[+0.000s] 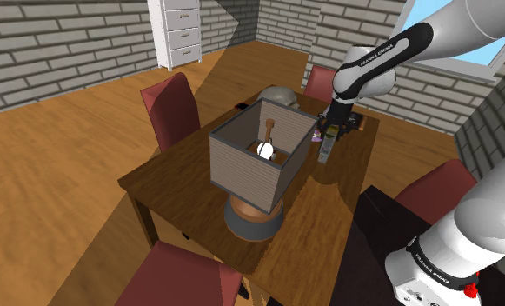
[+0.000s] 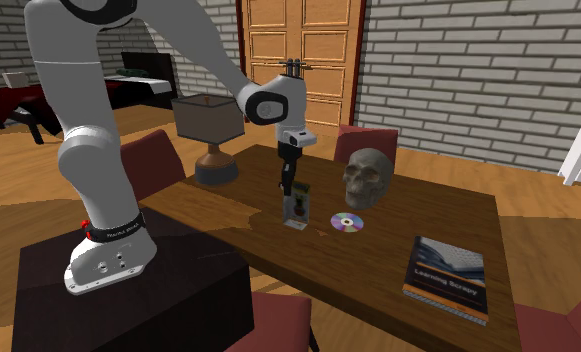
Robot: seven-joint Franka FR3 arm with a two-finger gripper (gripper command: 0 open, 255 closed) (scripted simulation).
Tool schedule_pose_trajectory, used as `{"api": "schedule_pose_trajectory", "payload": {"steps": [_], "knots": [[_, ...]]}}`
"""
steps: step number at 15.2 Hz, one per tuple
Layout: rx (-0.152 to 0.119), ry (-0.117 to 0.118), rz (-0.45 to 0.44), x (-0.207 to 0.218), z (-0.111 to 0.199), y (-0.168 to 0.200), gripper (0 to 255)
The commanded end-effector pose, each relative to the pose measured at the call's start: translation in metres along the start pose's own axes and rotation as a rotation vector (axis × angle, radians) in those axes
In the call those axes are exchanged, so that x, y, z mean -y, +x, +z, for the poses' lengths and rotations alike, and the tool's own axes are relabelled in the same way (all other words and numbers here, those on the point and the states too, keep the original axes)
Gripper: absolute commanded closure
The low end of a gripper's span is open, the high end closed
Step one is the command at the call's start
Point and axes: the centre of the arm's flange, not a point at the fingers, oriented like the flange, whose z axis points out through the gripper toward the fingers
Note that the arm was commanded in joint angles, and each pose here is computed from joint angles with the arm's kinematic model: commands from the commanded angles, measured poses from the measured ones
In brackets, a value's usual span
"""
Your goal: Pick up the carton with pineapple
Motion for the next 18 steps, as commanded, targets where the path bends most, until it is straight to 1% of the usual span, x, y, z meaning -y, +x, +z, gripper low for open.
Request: {"api": "schedule_pose_trajectory", "payload": {"steps": [1,4,18], "knots": [[0.001,-0.001,0.0,0.0,0.001,0.0,255],[0.001,-0.001,0.0,0.0,0.002,0.0,255],[0.001,-0.001,0.0,-0.002,-0.072,-0.002,255]]}}
